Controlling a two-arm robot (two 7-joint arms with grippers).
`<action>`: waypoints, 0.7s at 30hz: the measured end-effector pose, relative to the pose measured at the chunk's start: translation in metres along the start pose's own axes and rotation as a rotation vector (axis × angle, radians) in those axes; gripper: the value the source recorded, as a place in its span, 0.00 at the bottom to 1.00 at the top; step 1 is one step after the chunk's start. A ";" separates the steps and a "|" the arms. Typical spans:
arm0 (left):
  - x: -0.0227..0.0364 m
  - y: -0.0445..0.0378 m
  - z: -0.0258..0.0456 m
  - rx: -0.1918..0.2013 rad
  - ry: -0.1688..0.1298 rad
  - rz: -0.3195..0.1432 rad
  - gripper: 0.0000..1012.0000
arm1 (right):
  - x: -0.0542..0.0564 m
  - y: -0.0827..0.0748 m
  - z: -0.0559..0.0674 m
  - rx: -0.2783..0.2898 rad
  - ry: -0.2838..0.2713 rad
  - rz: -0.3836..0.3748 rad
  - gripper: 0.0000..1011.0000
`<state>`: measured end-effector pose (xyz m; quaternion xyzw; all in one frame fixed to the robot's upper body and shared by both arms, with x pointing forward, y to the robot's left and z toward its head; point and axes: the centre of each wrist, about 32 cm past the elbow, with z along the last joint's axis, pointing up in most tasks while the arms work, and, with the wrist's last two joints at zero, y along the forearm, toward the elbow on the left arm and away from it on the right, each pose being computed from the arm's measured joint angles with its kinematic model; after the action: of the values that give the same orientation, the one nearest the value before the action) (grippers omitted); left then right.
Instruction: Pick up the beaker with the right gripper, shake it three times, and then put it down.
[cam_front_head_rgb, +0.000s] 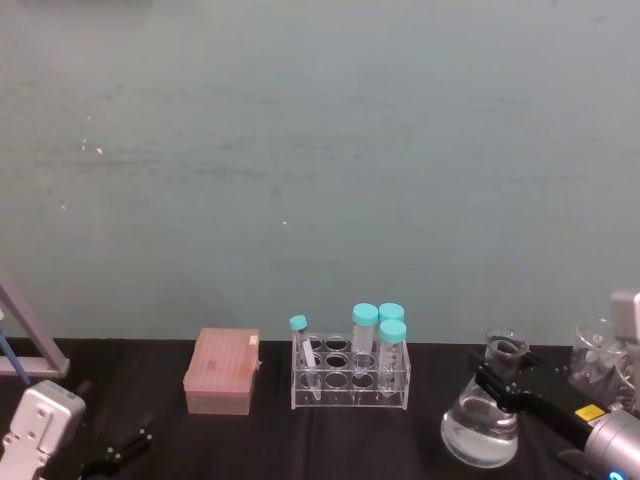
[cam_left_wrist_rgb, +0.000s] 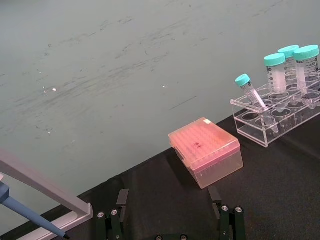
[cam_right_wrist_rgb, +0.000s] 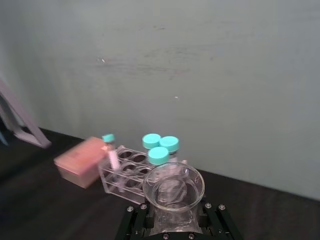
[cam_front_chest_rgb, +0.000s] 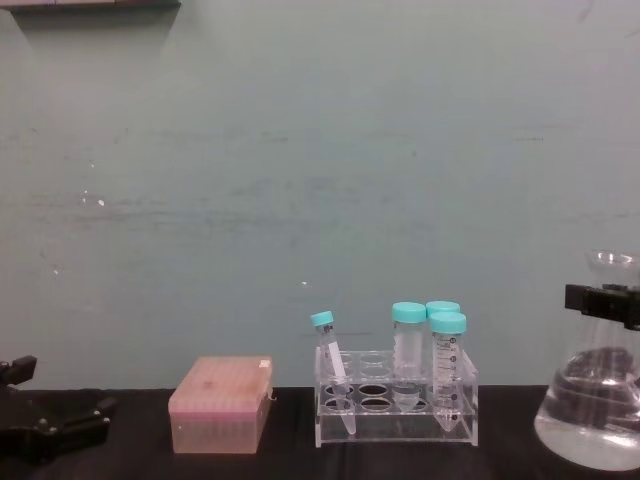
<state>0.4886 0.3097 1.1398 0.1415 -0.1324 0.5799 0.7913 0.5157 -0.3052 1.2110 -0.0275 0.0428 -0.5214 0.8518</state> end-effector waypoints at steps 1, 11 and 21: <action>0.0001 0.0000 0.0000 0.000 0.000 0.000 0.99 | 0.001 0.000 0.000 -0.001 0.029 0.006 0.45; 0.0000 0.0000 0.0000 0.000 0.000 0.000 0.99 | 0.001 -0.006 0.004 0.011 0.604 0.093 0.45; 0.0000 0.0000 0.0000 0.000 0.000 0.000 0.99 | 0.001 -0.009 -0.001 0.005 0.943 0.157 0.45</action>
<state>0.4886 0.3097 1.1398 0.1415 -0.1324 0.5799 0.7913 0.5083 -0.3104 1.2110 0.2175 0.4254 -0.4114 0.7762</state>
